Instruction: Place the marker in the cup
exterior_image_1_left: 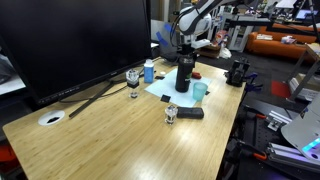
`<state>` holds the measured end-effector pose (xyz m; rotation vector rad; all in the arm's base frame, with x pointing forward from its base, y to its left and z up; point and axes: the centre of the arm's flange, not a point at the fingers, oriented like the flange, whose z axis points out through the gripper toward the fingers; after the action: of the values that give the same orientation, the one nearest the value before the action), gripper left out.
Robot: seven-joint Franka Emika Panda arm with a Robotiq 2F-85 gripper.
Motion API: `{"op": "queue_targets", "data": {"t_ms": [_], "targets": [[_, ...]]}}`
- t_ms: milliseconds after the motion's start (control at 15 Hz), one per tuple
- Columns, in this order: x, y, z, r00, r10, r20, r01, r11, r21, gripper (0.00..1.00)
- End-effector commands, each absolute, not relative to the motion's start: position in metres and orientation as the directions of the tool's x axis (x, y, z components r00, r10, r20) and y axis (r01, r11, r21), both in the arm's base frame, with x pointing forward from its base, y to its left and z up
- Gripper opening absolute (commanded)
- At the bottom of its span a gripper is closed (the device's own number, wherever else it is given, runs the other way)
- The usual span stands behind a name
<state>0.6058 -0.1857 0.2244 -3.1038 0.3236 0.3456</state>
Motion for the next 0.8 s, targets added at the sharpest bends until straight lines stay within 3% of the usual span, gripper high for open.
{"op": "queue_targets", "data": {"t_ms": [0,333,733], "targets": [[0.618,-0.182,0.222,0.97,-0.1,-0.223,-0.094,-0.995,0.038,1.0],[0.624,-0.177,0.209,0.96,-0.005,-0.281,0.003,-1.0,0.027,1.0],[0.618,-0.175,0.204,0.965,-0.031,-0.261,-0.024,-0.999,0.03,1.0]]}}
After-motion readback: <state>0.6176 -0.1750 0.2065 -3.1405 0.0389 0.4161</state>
